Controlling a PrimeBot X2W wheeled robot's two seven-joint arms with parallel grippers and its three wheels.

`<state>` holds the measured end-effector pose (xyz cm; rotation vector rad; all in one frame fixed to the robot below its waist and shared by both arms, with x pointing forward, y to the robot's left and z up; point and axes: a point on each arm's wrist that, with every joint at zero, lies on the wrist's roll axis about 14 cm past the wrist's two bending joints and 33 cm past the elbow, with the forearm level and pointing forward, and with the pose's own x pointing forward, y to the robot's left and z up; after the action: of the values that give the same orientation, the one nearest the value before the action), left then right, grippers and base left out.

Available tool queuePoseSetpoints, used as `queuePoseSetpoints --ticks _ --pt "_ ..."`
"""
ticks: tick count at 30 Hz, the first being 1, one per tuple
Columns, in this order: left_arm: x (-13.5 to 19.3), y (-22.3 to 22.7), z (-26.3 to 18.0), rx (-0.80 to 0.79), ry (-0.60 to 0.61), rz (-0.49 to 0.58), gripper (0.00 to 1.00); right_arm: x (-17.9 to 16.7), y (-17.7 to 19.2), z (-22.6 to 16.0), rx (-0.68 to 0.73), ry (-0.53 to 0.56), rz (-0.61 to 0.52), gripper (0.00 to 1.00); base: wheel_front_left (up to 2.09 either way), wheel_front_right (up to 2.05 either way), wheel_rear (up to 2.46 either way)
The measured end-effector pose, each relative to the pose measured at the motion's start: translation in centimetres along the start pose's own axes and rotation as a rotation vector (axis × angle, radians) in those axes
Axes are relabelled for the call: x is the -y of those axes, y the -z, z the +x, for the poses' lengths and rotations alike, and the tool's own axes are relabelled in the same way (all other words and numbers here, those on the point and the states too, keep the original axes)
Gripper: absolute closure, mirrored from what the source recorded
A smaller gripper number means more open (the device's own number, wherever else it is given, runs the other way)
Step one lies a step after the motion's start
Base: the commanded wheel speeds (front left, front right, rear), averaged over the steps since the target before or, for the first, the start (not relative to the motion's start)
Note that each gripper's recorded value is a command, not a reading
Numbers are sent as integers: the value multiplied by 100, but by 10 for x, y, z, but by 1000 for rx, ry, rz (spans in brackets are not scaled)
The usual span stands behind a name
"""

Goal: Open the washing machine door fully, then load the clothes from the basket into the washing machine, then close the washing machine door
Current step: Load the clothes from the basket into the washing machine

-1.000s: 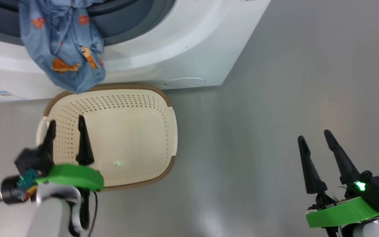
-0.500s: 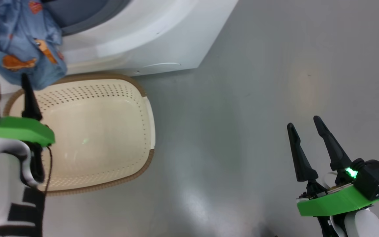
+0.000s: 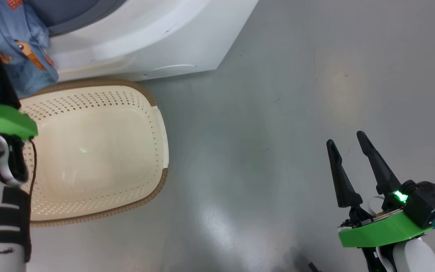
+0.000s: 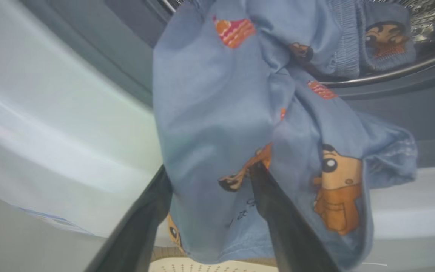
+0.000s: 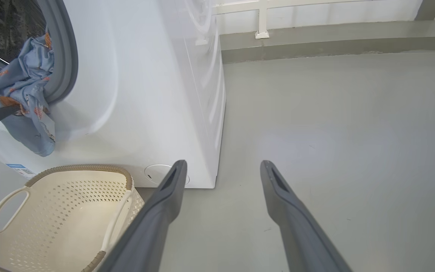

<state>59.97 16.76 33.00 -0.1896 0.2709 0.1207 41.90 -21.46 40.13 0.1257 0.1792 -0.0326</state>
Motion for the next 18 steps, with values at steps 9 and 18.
queuePoseSetpoints --ticks 9,18 --pt "13 -13 2 34 41 -10 100 -5 1 0 -2 -15 4 0 0 0 0" --pt "37 -20 -7 44 101 -57 100 -10 -3 1 10 -32 11 0 0 0 0"
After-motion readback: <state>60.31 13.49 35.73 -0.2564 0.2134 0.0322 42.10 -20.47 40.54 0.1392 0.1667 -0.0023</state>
